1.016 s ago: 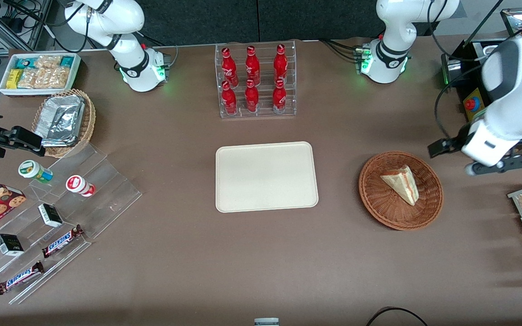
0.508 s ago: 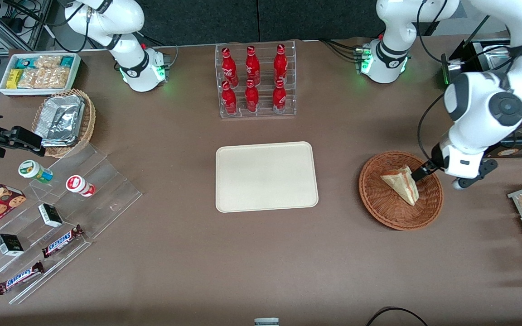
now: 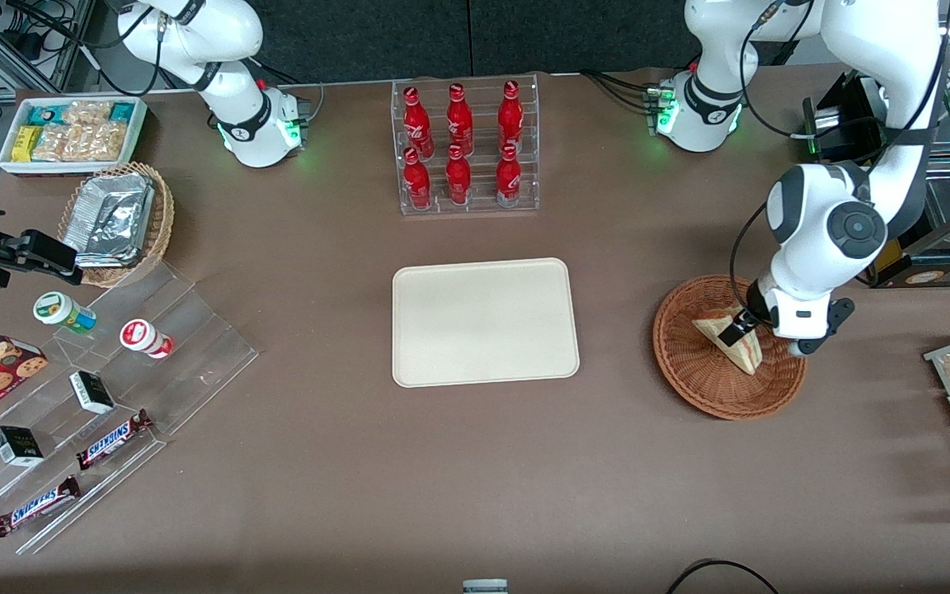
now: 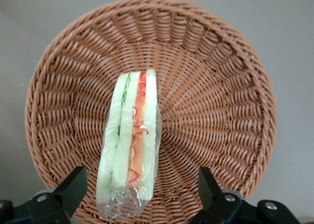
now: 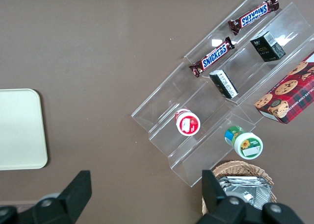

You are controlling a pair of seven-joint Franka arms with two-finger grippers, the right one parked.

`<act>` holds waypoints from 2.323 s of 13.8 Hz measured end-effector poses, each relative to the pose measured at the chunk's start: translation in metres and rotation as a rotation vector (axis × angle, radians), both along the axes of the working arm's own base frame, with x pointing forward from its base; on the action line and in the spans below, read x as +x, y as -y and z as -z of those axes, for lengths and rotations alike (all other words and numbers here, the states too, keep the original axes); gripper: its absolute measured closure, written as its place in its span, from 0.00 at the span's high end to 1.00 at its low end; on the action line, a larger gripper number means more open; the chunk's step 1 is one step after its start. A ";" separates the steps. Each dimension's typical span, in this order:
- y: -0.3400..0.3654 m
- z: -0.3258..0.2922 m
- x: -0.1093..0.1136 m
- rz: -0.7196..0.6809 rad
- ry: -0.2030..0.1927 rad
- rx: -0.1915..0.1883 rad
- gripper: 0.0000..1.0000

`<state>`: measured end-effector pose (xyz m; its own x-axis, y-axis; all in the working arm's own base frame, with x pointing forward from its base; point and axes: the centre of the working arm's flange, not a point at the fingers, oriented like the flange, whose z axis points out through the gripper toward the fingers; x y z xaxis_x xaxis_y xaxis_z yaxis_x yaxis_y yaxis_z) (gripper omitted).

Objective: Place sandwich from basket to tray
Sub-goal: 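Lower the left gripper and close it on the sandwich's crust edge, then lift the sandwich and carry it over the white tray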

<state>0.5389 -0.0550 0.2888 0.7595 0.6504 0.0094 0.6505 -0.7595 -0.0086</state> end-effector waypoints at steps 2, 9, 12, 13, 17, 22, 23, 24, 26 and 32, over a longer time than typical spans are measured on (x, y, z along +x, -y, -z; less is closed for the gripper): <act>0.000 0.010 -0.003 0.001 -0.020 0.002 1.00; 0.002 0.039 -0.011 0.006 -0.059 0.006 0.51; 0.002 0.039 -0.011 0.010 -0.060 0.007 0.33; 0.002 0.039 -0.011 0.013 -0.063 0.007 0.30; 0.035 0.010 0.005 0.069 -0.116 0.018 0.22; 0.115 -0.052 0.025 0.206 -0.091 0.022 0.15; 0.140 -0.055 0.020 0.253 -0.083 0.022 0.15; 0.164 -0.056 0.014 0.298 -0.078 0.022 0.15; 0.215 -0.053 0.002 0.408 -0.074 0.021 0.15; 0.352 -0.020 -0.032 0.672 -0.079 0.009 0.15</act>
